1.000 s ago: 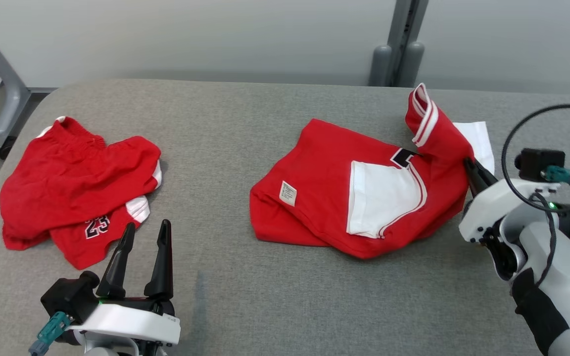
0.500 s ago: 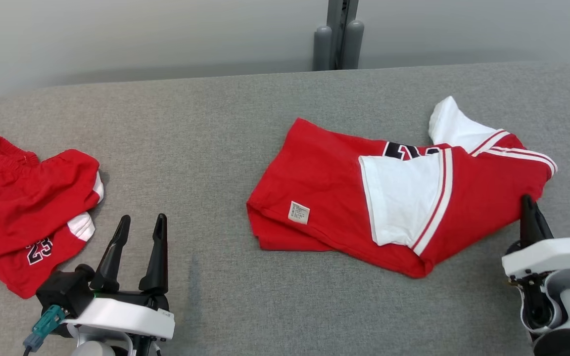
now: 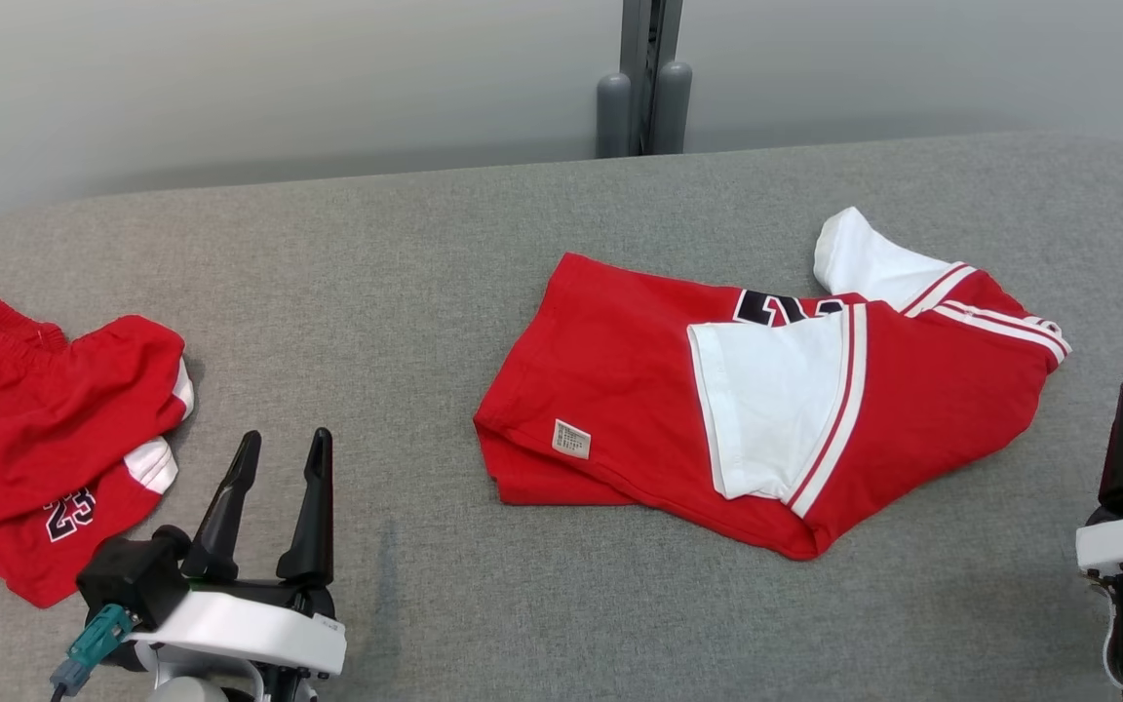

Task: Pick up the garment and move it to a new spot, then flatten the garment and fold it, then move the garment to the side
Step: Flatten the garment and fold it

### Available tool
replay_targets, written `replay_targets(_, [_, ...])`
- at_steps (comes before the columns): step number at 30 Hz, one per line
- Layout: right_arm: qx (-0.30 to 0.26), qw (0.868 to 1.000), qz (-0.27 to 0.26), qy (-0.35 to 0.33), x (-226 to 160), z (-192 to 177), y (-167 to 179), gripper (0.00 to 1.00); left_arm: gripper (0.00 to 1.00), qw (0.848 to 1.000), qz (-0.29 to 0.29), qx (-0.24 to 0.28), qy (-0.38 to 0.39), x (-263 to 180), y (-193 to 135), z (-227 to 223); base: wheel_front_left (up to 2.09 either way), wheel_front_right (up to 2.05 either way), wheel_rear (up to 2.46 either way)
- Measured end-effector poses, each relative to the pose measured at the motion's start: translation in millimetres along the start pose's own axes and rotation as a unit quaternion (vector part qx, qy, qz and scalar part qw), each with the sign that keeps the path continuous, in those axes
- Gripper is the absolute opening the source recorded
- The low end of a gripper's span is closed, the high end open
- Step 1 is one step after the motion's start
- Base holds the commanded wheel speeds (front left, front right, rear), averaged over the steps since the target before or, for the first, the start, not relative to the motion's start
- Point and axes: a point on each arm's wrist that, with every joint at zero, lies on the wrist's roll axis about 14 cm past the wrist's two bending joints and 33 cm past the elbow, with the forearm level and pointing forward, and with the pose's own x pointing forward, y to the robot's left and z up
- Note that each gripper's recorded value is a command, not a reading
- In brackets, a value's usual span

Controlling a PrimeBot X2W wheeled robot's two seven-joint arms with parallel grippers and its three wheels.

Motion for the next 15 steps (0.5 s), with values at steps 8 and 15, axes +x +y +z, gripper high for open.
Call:
replay_targets(8, [-0.054, 0.993, 0.102, -0.036, -19, 27, 59, 1.00, 1.00, 1.000, 0.000, 0.001, -0.008, -11, -3, 6, 0.00, 0.00, 0.00])
replay_targets(15, [-0.132, 0.969, 0.206, -0.035, -46, 19, 117, 1.00, 1.00, 1.000, 0.004, 0.003, -0.016, -17, -1, 12, 0.00, 0.00, 0.00])
